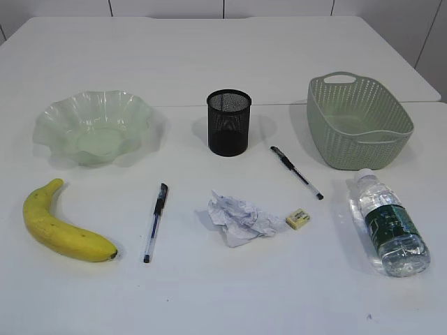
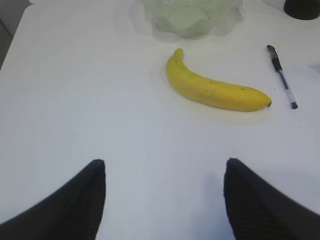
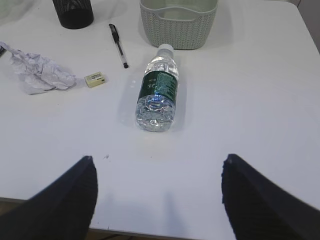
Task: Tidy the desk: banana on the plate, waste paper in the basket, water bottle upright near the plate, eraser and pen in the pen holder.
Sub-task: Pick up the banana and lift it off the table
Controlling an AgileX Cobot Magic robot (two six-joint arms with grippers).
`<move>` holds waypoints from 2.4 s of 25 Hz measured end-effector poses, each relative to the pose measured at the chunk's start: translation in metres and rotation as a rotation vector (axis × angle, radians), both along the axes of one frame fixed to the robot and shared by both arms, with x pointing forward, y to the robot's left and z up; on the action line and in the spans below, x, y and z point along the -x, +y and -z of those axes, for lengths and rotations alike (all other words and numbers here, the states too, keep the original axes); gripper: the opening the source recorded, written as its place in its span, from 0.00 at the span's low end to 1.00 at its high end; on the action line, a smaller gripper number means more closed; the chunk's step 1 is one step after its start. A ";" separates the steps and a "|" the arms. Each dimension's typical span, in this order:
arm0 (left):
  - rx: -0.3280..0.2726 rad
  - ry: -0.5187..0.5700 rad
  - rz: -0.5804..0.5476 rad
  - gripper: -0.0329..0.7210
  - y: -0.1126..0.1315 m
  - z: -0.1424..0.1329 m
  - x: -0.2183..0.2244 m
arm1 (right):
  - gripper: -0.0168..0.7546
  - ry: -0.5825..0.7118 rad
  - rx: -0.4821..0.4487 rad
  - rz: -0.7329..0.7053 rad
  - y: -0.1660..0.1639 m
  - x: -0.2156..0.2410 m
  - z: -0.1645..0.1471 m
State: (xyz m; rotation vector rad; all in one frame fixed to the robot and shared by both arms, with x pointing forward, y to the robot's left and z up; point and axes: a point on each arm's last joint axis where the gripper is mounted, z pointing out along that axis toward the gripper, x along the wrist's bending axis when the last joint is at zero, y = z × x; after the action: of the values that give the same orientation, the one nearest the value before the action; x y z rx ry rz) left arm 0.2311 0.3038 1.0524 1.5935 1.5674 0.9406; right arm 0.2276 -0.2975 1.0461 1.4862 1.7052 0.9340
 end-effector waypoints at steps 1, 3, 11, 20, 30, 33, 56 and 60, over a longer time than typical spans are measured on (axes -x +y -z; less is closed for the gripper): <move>0.000 0.000 0.000 0.73 0.000 0.000 0.000 | 0.77 0.000 0.000 0.000 0.000 0.000 0.000; 0.000 0.000 0.000 0.73 0.000 0.000 0.000 | 0.77 0.000 0.000 0.000 0.000 0.000 0.000; 0.000 0.000 0.000 0.71 0.000 0.000 0.000 | 0.77 0.000 0.000 0.000 0.000 0.000 0.000; 0.000 0.000 0.000 0.71 0.000 0.000 0.000 | 0.77 0.000 0.000 0.000 0.000 0.000 0.000; 0.000 0.000 0.000 0.71 0.000 0.000 0.000 | 0.77 0.000 0.000 0.000 0.000 0.000 0.000; 0.000 0.000 0.000 0.70 0.000 0.000 0.000 | 0.77 0.000 0.000 0.000 0.000 0.000 0.000; 0.101 -0.048 0.058 0.68 -0.009 -0.023 -0.021 | 0.77 -0.248 -0.058 0.010 0.003 -0.027 -0.040; 0.106 0.011 0.054 0.67 -0.010 -0.036 -0.042 | 0.77 -0.179 -0.066 0.008 0.005 -0.047 -0.054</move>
State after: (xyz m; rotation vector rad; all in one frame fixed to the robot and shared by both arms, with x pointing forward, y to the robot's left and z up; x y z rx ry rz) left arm 0.2735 0.2939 1.0887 1.5612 1.5477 0.8075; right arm 0.2744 -0.2927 1.1000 1.4045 1.5520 1.0942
